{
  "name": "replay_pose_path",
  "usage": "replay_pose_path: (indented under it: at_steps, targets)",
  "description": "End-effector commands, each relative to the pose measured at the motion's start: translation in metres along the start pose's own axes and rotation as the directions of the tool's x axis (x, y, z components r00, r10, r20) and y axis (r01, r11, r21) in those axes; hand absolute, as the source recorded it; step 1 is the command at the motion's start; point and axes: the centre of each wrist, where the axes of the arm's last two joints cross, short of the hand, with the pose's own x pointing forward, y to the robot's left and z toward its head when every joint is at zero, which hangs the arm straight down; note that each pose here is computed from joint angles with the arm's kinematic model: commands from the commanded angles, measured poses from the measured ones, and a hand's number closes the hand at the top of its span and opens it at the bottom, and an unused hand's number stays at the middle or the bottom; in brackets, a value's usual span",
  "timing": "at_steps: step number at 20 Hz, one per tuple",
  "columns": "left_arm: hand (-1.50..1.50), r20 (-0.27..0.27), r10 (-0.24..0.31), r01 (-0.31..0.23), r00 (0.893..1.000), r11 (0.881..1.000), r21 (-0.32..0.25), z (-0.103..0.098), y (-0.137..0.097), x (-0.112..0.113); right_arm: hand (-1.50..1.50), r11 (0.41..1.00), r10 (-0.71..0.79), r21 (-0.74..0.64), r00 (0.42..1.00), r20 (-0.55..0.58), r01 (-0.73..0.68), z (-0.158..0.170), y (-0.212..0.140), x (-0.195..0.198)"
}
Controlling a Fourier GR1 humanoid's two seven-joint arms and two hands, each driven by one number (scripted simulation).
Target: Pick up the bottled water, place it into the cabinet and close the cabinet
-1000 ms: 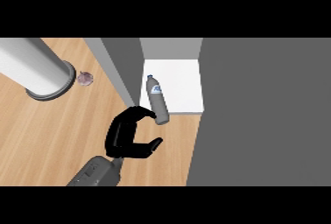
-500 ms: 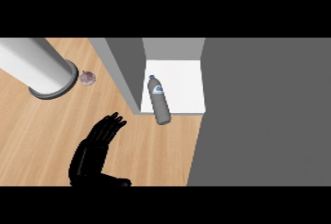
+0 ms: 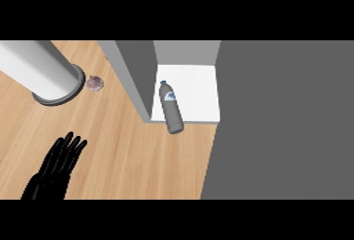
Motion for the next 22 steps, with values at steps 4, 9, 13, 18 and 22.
replay_pose_path:
  at_steps: [4,9,13,18,22]
  targets:
    - [-1.5,0.007,-0.04,0.04,0.999,0.999,-0.031,0.021,0.015,0.029,1.5,0.984,0.141,0.1,0.986,0.092,-0.15,-0.011,0.061,0.035]
    - [-1.5,0.017,-0.058,0.058,0.998,0.997,-0.044,0.012,0.028,0.055,1.5,0.976,0.12,0.175,0.991,0.061,-0.129,-0.048,0.068,0.02]
    - [-1.5,0.036,-0.047,0.048,0.998,0.998,-0.032,0.008,0.036,0.064,1.5,0.974,0.098,0.201,0.994,0.05,-0.106,-0.077,0.081,0.013]
    - [-1.5,0.021,-0.051,0.052,0.998,0.996,-0.068,0.012,0.031,0.081,1.5,0.975,0.077,0.205,0.996,0.047,-0.085,-0.118,0.12,0.001]
    - [-1.5,0.027,-0.034,0.036,0.999,0.996,-0.077,0.012,0.036,0.091,1.5,0.985,0.074,0.156,0.997,0.027,-0.077,-0.163,0.158,-0.014]
